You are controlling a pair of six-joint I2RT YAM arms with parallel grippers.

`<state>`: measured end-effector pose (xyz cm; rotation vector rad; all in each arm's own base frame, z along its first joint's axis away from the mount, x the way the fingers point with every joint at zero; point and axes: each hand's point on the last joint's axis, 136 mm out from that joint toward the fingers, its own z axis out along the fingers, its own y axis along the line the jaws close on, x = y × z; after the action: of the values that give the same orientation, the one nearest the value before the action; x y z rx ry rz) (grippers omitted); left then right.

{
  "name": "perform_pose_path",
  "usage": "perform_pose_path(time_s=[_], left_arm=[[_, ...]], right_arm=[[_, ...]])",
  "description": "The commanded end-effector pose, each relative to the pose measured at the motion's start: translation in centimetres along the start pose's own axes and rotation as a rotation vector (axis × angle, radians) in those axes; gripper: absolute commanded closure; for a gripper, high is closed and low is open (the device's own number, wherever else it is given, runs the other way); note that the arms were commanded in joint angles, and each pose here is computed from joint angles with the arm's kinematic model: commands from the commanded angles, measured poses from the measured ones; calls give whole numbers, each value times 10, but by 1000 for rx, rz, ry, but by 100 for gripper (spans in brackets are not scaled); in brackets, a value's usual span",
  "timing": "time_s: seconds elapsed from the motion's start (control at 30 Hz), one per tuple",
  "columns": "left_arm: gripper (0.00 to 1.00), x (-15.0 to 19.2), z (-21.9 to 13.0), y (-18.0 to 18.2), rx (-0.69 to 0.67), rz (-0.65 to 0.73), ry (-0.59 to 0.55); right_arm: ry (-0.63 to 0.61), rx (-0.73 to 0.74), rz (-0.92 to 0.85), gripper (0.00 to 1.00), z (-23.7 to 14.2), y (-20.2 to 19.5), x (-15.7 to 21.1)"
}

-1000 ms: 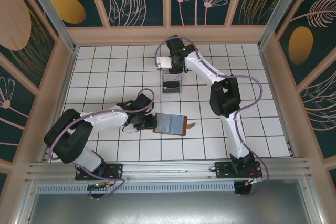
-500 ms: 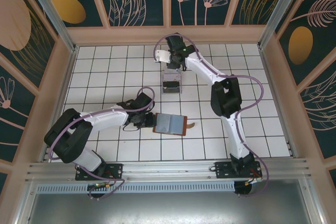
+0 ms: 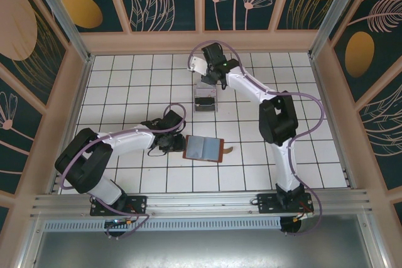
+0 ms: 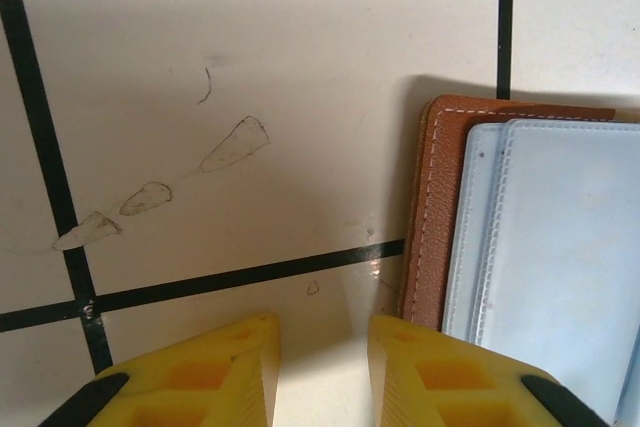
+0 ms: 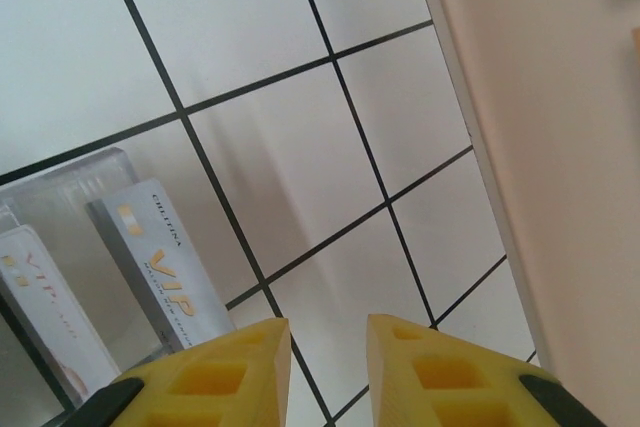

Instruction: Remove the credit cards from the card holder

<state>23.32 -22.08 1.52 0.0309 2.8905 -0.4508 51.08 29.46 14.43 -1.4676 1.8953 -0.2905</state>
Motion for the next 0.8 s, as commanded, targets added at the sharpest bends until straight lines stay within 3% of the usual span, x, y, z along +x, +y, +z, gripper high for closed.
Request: perform_pose_path(time_s=[0.0, 0.4, 0.77], left_arm=[[69, 2, 1, 4, -31, 19, 15], [69, 7, 2, 9, -53, 13, 38], [73, 19, 7, 7, -21, 25, 88]], right_arm=[[35, 26, 26, 73, 21, 0, 8], [17, 19, 39, 73, 36, 0, 2], [-121, 51, 138, 74, -34, -21, -38]])
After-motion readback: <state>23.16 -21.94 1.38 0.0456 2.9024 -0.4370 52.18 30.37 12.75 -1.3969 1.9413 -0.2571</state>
